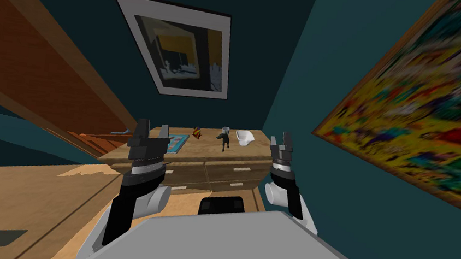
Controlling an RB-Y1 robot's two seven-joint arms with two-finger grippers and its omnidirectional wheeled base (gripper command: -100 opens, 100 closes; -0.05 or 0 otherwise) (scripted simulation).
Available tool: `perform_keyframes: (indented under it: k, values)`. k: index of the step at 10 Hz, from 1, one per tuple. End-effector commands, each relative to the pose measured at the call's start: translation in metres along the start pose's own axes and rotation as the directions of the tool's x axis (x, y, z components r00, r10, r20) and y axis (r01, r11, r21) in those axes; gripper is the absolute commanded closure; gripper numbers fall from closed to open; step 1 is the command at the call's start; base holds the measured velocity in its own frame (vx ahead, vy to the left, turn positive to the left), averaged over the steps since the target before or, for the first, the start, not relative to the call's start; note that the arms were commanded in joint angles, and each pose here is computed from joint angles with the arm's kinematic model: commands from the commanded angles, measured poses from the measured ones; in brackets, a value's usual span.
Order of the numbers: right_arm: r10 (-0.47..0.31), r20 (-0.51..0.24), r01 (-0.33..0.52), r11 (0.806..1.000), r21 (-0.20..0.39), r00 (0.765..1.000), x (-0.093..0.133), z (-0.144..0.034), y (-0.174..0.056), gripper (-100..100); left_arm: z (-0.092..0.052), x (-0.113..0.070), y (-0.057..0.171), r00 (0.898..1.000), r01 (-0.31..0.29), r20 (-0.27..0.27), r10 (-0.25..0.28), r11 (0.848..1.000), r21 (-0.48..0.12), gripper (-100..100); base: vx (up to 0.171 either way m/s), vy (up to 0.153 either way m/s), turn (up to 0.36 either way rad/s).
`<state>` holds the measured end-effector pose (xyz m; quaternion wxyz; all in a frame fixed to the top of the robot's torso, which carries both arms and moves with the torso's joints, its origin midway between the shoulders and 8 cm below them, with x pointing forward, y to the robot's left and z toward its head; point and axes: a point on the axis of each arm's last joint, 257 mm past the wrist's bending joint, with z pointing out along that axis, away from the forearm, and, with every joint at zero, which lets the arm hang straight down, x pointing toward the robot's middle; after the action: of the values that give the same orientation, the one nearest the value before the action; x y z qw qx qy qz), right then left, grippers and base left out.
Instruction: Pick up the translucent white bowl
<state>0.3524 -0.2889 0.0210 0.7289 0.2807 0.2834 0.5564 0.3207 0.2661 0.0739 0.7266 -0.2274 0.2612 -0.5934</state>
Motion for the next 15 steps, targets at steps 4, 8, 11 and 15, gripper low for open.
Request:
perform_keyframes:
  k: [4, 8, 11, 15]
  values:
    - [-0.148, -0.160, 0.152, 0.988, 0.018, 0.976, 0.015, -0.010, -0.019, -100, 0.000, 0.000, 0.000, 1.000, 0.000, 0.000, 0.000, 1.000, 0.000, 0, -0.056, 0.012, -0.065]
    - [-0.232, -0.261, 0.245, 0.969, 0.016, 0.937, 0.023, -0.020, -0.035, -100, 0.000, 0.000, 0.000, 1.000, 0.000, 0.000, 0.000, 1.000, 0.000, 0, -0.059, 0.017, -0.034]
    - [-0.317, -0.367, 0.343, 0.939, 0.006, 0.874, 0.029, -0.034, -0.054, -100, 0.000, 0.000, 0.000, 1.000, 0.000, 0.000, 0.000, 1.000, 0.000, 0, -0.067, 0.026, -0.023]
    - [-0.397, -0.478, 0.443, 0.896, -0.018, 0.784, 0.033, -0.053, -0.077, -100, 0.000, 0.000, 0.000, 1.000, 0.000, 0.000, 0.000, 1.000, 0.000, 0, -0.062, 0.025, -0.004]
